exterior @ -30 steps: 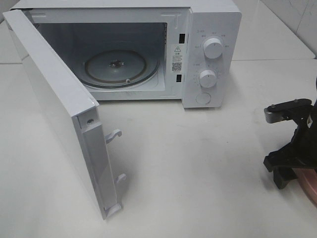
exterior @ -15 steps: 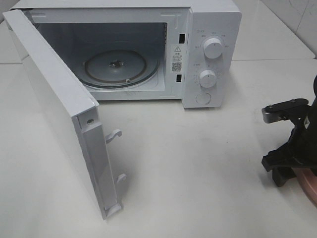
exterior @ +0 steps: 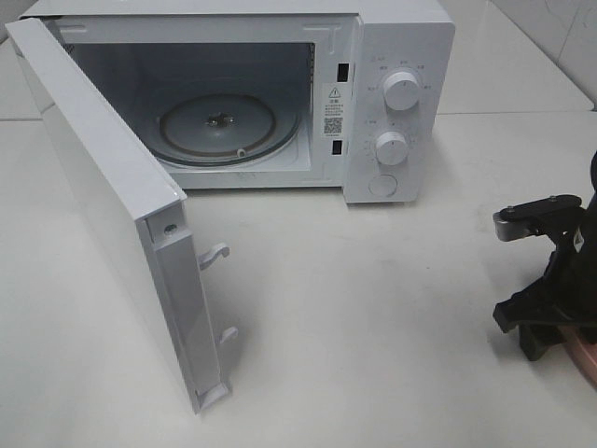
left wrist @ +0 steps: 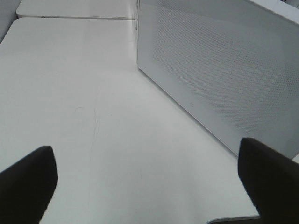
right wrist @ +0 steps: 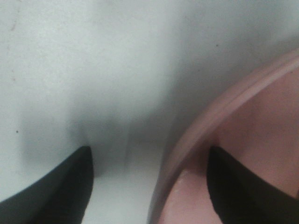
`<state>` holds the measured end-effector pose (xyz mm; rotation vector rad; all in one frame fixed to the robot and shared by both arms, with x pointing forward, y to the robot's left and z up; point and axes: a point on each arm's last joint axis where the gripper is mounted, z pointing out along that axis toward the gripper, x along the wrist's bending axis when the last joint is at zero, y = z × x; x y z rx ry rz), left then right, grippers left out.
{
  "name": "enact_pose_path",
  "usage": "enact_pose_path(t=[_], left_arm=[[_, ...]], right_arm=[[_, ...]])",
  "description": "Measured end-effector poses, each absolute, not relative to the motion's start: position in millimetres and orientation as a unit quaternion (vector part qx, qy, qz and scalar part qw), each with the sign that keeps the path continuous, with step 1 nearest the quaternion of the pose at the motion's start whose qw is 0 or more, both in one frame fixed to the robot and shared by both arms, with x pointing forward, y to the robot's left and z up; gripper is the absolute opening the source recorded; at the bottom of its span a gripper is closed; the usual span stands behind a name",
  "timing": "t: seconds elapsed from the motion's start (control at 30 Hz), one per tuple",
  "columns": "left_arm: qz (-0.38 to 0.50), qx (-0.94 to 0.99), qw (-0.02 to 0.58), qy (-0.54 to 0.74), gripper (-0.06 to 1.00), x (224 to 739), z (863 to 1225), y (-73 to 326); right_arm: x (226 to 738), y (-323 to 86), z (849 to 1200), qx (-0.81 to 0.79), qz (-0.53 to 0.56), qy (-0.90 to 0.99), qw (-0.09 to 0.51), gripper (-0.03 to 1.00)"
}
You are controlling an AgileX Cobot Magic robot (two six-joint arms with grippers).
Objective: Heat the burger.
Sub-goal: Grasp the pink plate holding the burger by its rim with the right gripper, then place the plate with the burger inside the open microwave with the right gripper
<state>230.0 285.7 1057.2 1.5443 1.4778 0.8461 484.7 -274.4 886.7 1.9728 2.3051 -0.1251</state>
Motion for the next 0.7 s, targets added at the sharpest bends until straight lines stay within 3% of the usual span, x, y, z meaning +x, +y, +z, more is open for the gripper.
enact_pose_path(t=[0.03, 0.1, 0.13, 0.17, 0.2, 0.23, 0.3, 0.33, 0.7], left_arm=[[0.336, 0.613, 0.409, 0.587, 0.99, 230.0, 1057.2, 285.7], [0.336, 0.613, 0.409, 0.587, 0.99, 230.0, 1057.2, 285.7], [0.336, 0.613, 0.409, 0.587, 0.99, 230.0, 1057.2, 285.7], [0.336, 0.613, 0.409, 0.587, 0.99, 230.0, 1057.2, 285.8], [0.336, 0.613, 0.409, 0.587, 0.99, 230.0, 1057.2, 285.8], [0.336, 0.613, 0.409, 0.587, 0.99, 230.0, 1057.2, 285.8], [0.336, 0.613, 0.409, 0.587, 0.99, 230.0, 1057.2, 285.8], [0.336, 0.613, 0.409, 0.587, 0.99, 230.0, 1057.2, 285.8], [0.337, 0.613, 0.408, 0.587, 0.99, 230.0, 1057.2, 286.0]], right_arm=[[484.7, -274.4, 886.7, 0.649, -0.041, 0.758, 0.052, 0.65], [485.0, -275.9, 886.7, 0.655, -0.046, 0.752, 0.059, 0.51], [485.0, -275.9, 886.7, 0.655, -0.046, 0.752, 0.059, 0.51], [484.8, -277.7, 886.3, 0.657, -0.054, 0.749, 0.065, 0.40], [484.8, -277.7, 886.3, 0.657, -0.054, 0.749, 0.065, 0.40], [484.7, -278.9, 886.5, 0.660, -0.059, 0.746, 0.069, 0.27], [484.1, -279.3, 886.5, 0.663, -0.062, 0.743, 0.069, 0.21], [482.2, -280.0, 886.9, 0.665, -0.073, 0.740, 0.065, 0.13], [479.9, -282.2, 889.6, 0.666, -0.087, 0.738, 0.066, 0.08]])
